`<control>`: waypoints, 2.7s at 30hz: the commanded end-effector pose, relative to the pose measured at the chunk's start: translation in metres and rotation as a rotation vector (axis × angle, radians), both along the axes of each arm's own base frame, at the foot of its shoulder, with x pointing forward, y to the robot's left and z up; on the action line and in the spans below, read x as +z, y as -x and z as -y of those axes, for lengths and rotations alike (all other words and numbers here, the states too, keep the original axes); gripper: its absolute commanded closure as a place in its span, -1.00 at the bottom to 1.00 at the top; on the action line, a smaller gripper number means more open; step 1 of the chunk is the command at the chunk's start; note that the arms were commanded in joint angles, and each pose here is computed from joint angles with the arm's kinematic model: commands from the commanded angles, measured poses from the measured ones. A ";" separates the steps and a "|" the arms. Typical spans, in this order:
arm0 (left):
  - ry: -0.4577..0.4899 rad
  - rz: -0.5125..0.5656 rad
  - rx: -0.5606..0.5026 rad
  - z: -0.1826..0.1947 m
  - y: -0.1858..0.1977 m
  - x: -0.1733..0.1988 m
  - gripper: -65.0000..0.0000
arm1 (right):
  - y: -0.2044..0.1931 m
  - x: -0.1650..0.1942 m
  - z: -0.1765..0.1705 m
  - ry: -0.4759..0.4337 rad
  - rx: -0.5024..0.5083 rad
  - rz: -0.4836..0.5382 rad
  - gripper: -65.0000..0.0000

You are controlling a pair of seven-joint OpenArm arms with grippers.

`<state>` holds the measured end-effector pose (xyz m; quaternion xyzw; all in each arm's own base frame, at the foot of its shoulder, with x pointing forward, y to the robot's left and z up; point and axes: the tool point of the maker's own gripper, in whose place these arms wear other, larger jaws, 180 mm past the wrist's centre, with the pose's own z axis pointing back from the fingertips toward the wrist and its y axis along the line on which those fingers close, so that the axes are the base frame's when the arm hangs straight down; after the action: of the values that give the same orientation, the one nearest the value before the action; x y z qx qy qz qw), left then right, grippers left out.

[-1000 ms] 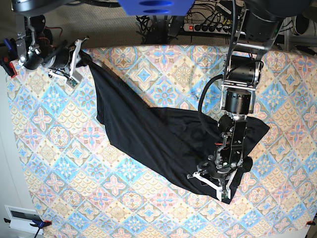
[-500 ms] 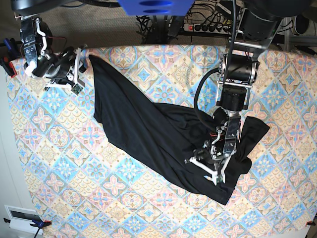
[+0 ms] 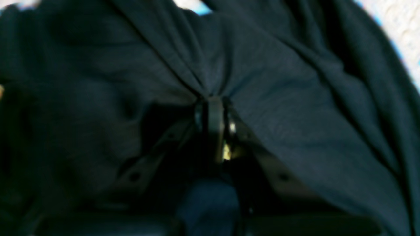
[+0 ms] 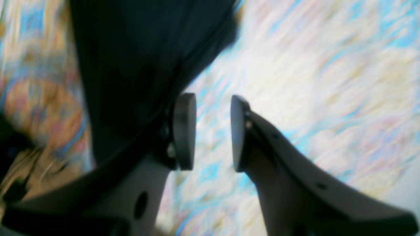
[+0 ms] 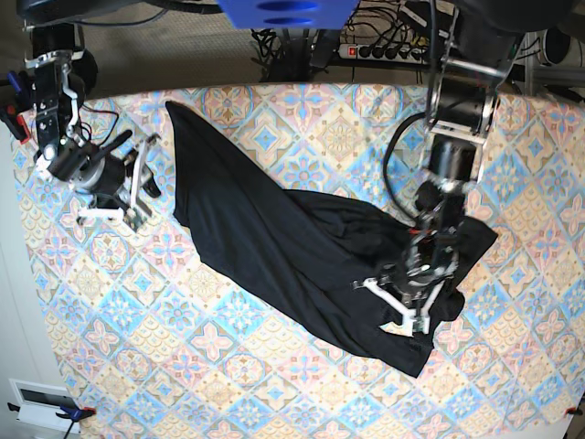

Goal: Layout the t-shirt on the table in an organized manner, then fold the t-shirt properly
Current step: 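Lay the shirt down and release it from both grippers, then grasp the shirt edges again with both grippers, then lift and shake the shirt with both grippers to straighten it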

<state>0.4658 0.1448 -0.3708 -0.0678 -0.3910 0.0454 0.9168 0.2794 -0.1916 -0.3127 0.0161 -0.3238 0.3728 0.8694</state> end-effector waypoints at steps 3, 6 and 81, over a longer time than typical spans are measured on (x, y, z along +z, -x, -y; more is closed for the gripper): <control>0.049 0.097 -0.009 -0.018 0.013 0.042 1.00 | -0.025 0.021 -0.002 -0.039 -0.008 0.085 0.47; 0.085 0.100 0.052 -0.054 0.044 0.049 1.00 | -0.041 0.019 -0.004 -0.088 -0.043 0.090 0.47; 0.361 0.076 0.370 -0.185 0.120 0.055 0.45 | -0.054 -0.008 -0.254 -0.457 0.390 -0.043 1.00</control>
<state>0.3358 0.3272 -0.3330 -0.1556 -0.3927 0.2906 0.8586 0.3218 0.0642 -0.3351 0.2833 -0.3488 0.4539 0.7695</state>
